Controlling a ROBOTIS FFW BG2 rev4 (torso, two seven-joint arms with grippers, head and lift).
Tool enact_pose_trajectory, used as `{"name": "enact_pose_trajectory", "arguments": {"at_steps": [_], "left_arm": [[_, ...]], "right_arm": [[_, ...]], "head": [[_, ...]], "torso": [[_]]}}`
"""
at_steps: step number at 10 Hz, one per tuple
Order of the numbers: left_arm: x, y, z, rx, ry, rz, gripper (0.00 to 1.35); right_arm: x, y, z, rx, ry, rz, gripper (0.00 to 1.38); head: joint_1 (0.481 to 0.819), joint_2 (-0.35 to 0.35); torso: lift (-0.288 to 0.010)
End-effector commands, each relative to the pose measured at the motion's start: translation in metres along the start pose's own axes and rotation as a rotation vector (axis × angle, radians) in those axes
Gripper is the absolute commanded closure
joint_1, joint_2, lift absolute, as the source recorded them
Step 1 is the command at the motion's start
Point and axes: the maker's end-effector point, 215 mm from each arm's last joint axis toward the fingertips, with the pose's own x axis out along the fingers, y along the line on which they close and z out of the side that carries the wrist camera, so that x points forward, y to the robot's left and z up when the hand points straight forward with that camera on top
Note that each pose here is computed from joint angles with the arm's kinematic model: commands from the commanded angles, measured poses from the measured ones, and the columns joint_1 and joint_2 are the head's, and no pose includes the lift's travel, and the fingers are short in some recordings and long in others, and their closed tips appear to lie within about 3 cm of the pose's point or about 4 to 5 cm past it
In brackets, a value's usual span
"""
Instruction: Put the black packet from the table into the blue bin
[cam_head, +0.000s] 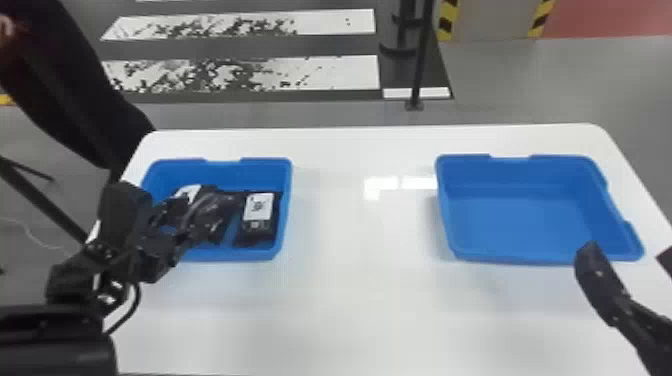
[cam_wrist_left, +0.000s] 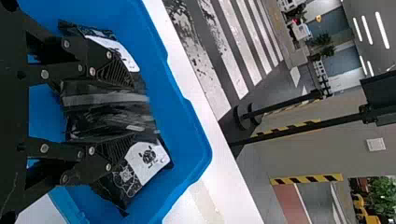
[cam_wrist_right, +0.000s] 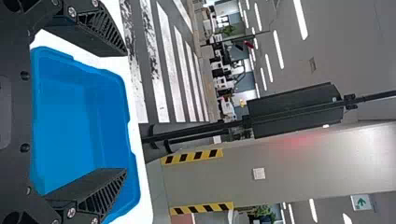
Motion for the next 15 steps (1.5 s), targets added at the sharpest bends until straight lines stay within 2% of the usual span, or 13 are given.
{"name": "enact_pose_trajectory", "arguments": {"at_steps": [1, 3, 6, 7, 8, 11, 12, 15], "left_arm": [[-0.001, -0.002, 0.006, -0.015, -0.032, -0.007, 0.11], [-0.016, -0.01, 0.031, -0.07, -0.153, -0.011, 0.16], [-0.09, 0.005, 0.057, -0.159, -0.319, 0.085, 0.16], [-0.106, 0.0, 0.057, -0.226, -0.377, 0.079, 0.16], [-0.122, 0.001, 0.055, -0.221, -0.406, 0.09, 0.16], [-0.159, -0.003, 0.055, -0.334, -0.505, 0.154, 0.16], [-0.168, 0.001, 0.064, -0.325, -0.547, 0.186, 0.16], [-0.175, 0.003, 0.068, -0.324, -0.569, 0.211, 0.16]], "right_arm": [[-0.001, 0.0, -0.001, 0.001, 0.002, -0.001, 0.13], [-0.001, 0.0, -0.002, 0.001, 0.005, -0.002, 0.13], [-0.005, -0.001, 0.001, -0.002, 0.004, -0.004, 0.13], [-0.005, -0.001, 0.001, -0.002, 0.004, -0.004, 0.13], [-0.005, -0.002, 0.002, -0.003, 0.004, -0.005, 0.13], [-0.011, -0.003, -0.002, -0.006, 0.019, -0.009, 0.13], [-0.014, -0.003, -0.003, -0.007, 0.026, -0.01, 0.13], [-0.012, -0.004, 0.0, -0.018, 0.023, -0.011, 0.13]], "head": [[0.695, 0.081], [0.695, 0.071], [0.695, 0.067], [0.695, 0.077], [0.695, 0.078], [0.695, 0.092], [0.695, 0.096], [0.695, 0.091]], "torso": [[-0.11], [-0.11], [-0.11], [-0.11], [-0.11], [-0.11], [-0.11], [-0.11]]}}
